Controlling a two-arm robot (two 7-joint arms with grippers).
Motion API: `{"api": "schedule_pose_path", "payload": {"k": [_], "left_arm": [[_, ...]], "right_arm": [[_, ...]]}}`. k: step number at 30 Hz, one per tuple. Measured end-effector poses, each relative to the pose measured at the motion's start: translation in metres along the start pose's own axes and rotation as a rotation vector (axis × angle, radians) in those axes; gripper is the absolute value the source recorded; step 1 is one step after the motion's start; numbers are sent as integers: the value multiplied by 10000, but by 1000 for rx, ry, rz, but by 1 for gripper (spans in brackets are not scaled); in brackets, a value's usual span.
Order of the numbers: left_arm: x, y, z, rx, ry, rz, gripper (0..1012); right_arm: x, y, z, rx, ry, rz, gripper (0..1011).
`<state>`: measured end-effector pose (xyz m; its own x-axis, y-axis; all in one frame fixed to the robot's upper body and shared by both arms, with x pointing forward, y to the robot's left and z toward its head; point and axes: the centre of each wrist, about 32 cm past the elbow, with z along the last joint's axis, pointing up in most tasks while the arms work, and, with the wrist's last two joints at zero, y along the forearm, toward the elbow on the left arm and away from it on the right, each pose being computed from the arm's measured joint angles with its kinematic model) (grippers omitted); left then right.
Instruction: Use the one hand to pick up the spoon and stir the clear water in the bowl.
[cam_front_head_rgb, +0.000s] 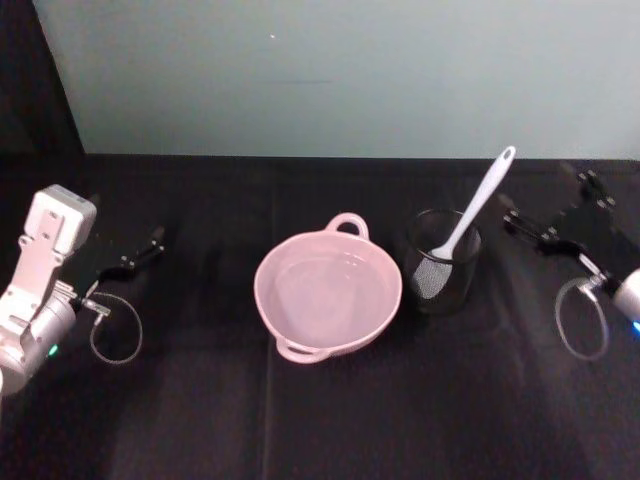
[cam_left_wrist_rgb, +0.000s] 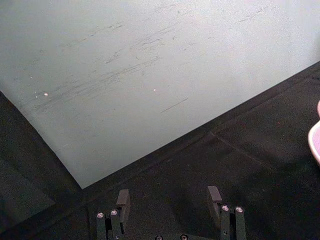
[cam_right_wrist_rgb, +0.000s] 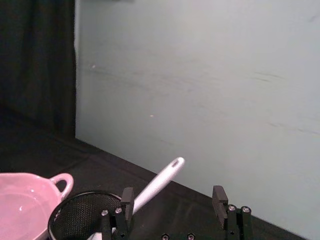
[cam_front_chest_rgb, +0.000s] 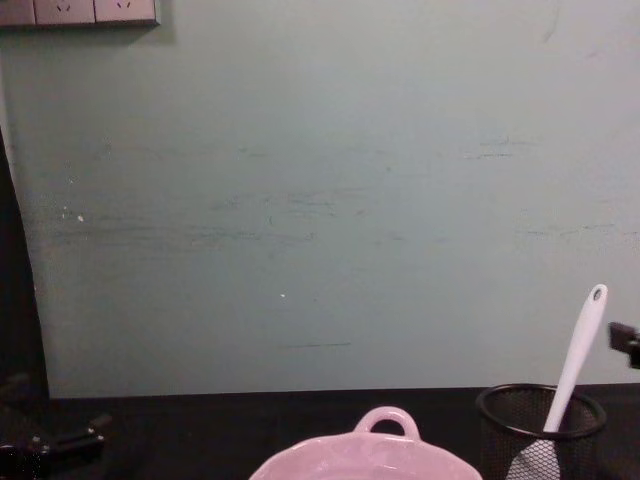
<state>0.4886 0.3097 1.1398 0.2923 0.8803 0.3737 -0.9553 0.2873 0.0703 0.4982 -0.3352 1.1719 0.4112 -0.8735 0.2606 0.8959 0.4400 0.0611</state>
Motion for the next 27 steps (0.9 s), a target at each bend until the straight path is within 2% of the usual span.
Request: {"api": "schedule_pose_path", "payload": {"k": [3,6,12,20,27], "left_arm": [[0,0,0,0,0,0,1011],[0,0,0,0,0,0,1011],[0,0,0,0,0,0,1011],[0,0,0,0,0,0,1011],[0,0,0,0,0,0,1011]], "right_arm": [[-3,-151,-11,8,38,-37,1003],[6,-333,-95,33,92,-118,1003],[25,-470,-262,69,148,-219,1002],[19,-456,-321,77,175,-238,1002],[19,-458,-320,76,174,-237,1002]]}}
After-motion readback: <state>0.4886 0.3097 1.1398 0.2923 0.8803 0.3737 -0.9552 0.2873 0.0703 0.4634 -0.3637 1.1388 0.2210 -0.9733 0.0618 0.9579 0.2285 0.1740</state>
